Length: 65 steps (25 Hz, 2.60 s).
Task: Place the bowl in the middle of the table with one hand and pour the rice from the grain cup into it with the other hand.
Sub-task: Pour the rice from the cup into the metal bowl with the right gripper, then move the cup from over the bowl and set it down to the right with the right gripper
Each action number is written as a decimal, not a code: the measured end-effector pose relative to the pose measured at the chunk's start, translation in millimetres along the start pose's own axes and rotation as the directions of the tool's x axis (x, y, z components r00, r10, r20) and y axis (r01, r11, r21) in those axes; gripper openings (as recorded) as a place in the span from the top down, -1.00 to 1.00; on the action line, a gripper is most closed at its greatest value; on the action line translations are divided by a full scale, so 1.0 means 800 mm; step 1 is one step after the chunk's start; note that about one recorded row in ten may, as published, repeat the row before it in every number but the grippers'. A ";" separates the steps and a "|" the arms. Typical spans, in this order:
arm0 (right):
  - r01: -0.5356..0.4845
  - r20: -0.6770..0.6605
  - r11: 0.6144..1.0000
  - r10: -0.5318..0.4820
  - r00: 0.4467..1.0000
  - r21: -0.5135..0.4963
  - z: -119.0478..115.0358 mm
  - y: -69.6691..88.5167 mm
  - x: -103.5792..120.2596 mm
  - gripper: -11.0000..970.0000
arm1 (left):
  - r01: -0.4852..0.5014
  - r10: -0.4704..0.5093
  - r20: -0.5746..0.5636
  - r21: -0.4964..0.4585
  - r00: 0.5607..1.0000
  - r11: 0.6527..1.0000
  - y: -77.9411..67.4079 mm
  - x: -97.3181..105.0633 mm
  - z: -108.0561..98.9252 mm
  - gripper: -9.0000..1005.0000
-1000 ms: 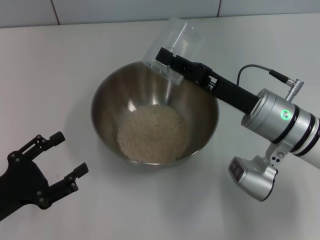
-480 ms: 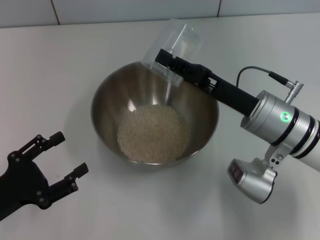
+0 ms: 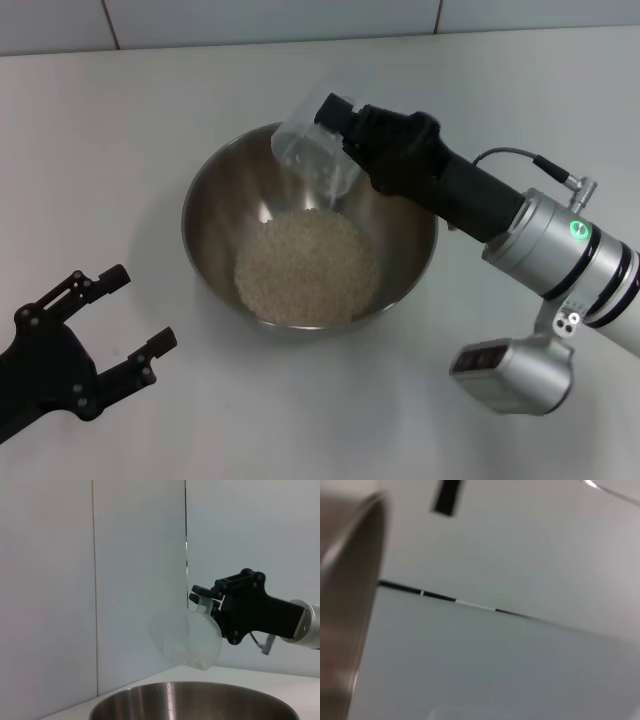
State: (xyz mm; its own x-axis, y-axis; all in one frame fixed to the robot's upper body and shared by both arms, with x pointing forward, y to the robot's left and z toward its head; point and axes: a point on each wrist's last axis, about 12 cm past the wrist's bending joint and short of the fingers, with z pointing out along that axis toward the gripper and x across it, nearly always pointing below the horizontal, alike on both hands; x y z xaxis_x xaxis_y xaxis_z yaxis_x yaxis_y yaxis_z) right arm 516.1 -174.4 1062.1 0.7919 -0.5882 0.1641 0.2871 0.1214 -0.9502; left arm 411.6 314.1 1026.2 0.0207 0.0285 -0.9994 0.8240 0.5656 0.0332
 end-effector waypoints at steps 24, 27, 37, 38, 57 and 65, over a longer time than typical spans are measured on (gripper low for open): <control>-0.992 -0.061 -0.044 0.997 -0.051 0.118 -0.013 0.004 0.037 0.93 | -0.005 0.005 0.021 0.010 1.000 1.000 0.001 -0.004 0.002 -0.61; -0.991 -0.064 -0.050 0.996 -0.059 0.126 -0.016 0.006 0.035 0.93 | -0.006 0.006 0.021 0.011 1.000 1.000 0.001 -0.004 0.002 -0.61; -0.925 -0.011 -0.025 0.999 -0.032 0.379 -0.075 -0.001 0.057 0.92 | -0.007 0.007 0.025 0.013 1.000 1.000 0.001 -0.004 0.003 -0.61; -0.925 -0.011 -0.025 0.999 -0.032 0.379 -0.075 -0.001 0.057 0.92 | -0.007 0.007 0.025 0.013 1.000 1.000 0.001 -0.004 0.003 -0.61; -0.774 -0.124 0.104 0.992 0.033 0.624 -0.139 0.005 0.076 0.92 | -0.011 0.010 0.034 0.021 0.999 1.000 0.003 -0.006 0.009 -0.61; -0.771 -0.228 0.085 0.970 -0.080 0.632 -0.130 0.029 0.078 0.92 | -0.005 0.004 0.037 0.024 0.999 1.000 0.002 -0.006 0.010 -0.61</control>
State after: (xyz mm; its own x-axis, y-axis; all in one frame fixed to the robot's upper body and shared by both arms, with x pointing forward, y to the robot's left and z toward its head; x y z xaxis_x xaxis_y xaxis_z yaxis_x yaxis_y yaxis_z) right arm 516.0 -291.1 1022.7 0.0928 -0.0173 -0.9955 -0.2455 0.9686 -0.0397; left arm 417.7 308.2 1030.9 0.0454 0.0000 -0.9990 0.8372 0.5455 0.0380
